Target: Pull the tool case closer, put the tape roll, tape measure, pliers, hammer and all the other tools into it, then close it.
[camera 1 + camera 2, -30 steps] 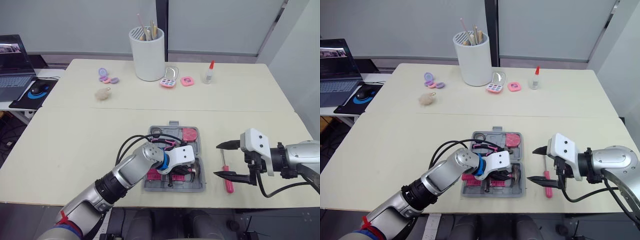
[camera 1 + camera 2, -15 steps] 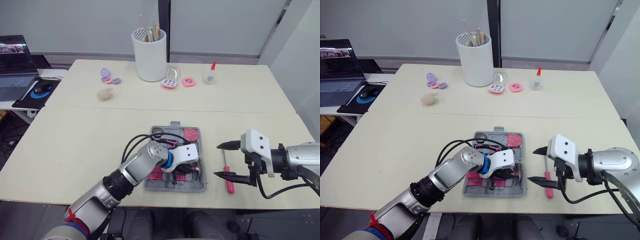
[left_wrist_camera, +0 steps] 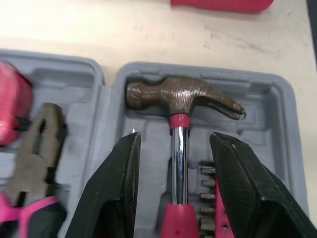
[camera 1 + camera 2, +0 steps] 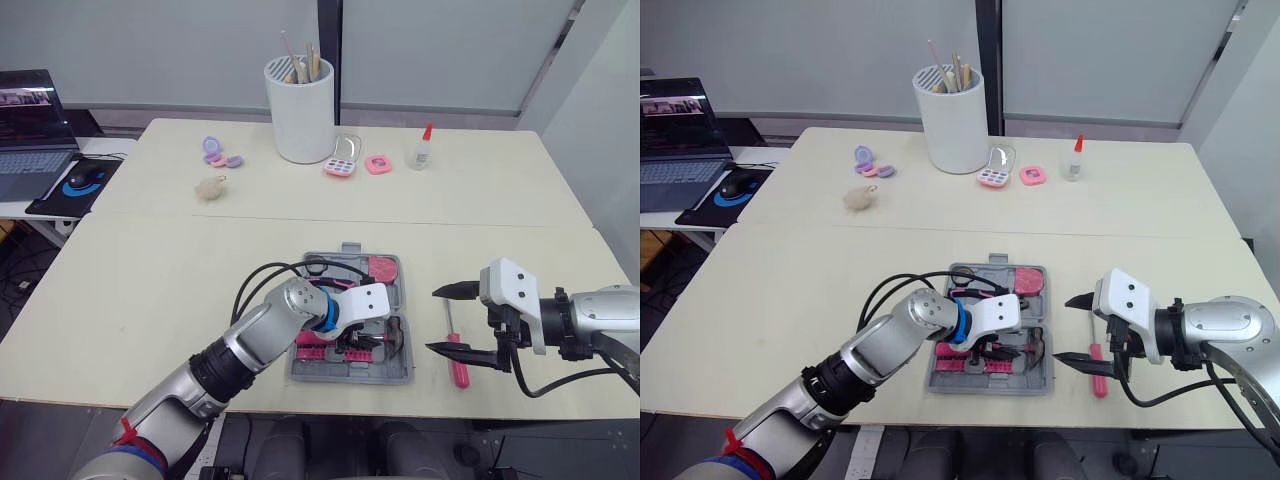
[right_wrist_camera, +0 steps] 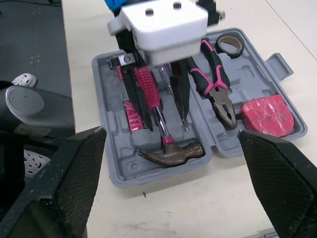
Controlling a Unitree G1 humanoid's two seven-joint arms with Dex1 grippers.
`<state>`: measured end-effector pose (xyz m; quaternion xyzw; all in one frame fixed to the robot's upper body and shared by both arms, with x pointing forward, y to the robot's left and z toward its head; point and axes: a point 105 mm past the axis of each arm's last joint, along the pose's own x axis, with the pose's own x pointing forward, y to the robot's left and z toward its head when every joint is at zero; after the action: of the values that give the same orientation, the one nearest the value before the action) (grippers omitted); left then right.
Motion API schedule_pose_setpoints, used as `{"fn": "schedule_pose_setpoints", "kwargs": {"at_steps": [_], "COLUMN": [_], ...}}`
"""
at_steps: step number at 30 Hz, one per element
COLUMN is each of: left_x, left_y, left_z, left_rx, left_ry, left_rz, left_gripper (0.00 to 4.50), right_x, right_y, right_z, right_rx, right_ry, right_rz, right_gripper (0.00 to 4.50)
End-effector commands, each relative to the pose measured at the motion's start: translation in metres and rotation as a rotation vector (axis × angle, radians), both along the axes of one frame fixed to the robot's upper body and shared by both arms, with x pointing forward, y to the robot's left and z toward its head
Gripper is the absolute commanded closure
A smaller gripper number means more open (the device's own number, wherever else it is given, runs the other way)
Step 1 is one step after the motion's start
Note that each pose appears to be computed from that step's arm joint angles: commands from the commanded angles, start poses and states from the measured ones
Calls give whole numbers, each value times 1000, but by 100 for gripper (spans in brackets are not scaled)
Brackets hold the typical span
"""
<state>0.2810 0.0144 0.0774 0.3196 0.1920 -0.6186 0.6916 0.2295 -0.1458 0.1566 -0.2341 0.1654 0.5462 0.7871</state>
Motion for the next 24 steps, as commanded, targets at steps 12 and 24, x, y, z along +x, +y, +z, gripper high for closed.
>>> {"fn": "schedule_pose_setpoints", "kwargs": {"at_steps": [12,24], "left_x": [4,4], "left_y": [31,38], "left_z": [-2,-15], "left_rx": [-281,-293], "left_ry": [-49,-19], "left_rz": [49,15], "left_gripper": [447,447], "right_x": [6,5], "right_y": [1,-1], "right_z": [7,11], "right_rx": [6,3], "right_ry": [-51,-52], "right_rz": [13,9], "right_gripper": [0,0]}}
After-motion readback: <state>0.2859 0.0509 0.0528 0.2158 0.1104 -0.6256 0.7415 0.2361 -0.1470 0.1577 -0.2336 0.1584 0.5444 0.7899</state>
